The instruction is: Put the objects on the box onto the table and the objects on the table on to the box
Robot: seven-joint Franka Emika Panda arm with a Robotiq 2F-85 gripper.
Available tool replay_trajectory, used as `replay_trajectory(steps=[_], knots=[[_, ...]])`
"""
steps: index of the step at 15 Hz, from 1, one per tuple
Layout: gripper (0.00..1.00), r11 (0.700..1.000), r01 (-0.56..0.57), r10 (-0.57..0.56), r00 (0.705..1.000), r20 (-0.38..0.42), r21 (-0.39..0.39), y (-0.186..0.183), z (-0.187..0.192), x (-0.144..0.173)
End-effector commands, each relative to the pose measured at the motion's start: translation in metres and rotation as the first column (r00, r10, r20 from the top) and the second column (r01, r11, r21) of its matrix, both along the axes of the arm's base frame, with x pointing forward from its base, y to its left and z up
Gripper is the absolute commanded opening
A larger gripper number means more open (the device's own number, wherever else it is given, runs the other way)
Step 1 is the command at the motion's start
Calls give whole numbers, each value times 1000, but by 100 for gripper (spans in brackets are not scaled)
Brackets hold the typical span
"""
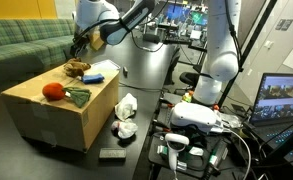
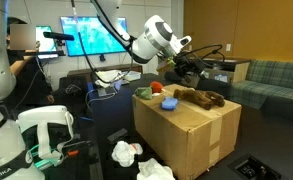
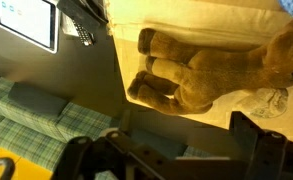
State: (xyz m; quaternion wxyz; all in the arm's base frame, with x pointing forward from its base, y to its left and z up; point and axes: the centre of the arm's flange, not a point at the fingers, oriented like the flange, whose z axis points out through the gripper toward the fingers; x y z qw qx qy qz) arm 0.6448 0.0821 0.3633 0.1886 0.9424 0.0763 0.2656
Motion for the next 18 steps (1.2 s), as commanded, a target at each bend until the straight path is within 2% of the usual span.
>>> replay_trajectory(steps=[1, 4, 8, 11, 14, 16, 18], knots=[[100, 999, 48, -48, 996, 69, -10, 3, -23, 38], [100, 995, 94, -91, 993, 79, -36, 4, -45, 46], [100, 992, 118, -116, 992, 49, -53, 5, -75, 51], [100, 992, 108, -107, 994, 17, -65, 8, -82, 50], [100, 996, 76, -78, 996, -52, -38, 15, -82, 42], [73, 998, 51, -53, 993, -103, -21, 17, -83, 36], [58, 1000, 27, -26, 990, -141, -1, 18, -86, 32]])
